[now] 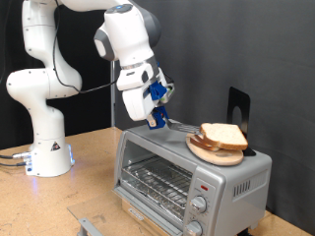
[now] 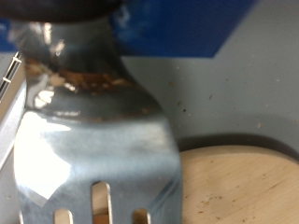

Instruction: Make a piece of toast with the oven

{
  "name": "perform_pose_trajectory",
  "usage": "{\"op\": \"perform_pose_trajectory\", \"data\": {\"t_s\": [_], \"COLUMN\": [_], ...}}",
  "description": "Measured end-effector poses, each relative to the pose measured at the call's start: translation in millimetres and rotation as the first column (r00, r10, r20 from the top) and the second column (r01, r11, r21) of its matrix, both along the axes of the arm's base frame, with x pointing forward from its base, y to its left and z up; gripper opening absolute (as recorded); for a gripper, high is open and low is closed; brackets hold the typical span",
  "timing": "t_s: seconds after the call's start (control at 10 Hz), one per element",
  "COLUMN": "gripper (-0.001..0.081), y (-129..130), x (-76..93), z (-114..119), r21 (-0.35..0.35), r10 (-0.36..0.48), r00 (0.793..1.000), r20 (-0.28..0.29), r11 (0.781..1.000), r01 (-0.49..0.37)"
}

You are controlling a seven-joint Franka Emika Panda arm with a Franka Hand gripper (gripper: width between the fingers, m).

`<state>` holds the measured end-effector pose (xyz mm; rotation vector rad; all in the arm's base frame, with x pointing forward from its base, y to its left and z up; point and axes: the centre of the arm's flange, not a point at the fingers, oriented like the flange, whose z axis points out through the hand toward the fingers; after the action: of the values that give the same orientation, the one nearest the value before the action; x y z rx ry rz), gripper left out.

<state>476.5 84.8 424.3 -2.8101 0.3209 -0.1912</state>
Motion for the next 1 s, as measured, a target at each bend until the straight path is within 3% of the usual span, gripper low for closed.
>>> {"op": "perform_pose_trajectory", "data": {"t_s": [1.0], "gripper": [0.0439], "y": [-1], "x": [28.6], "z": [12], "r21": [-0.034], "r10": [-0.04], "r00": [0.999], "r20": [0.024], "r11": [0.999], "r01": [0.04]}}
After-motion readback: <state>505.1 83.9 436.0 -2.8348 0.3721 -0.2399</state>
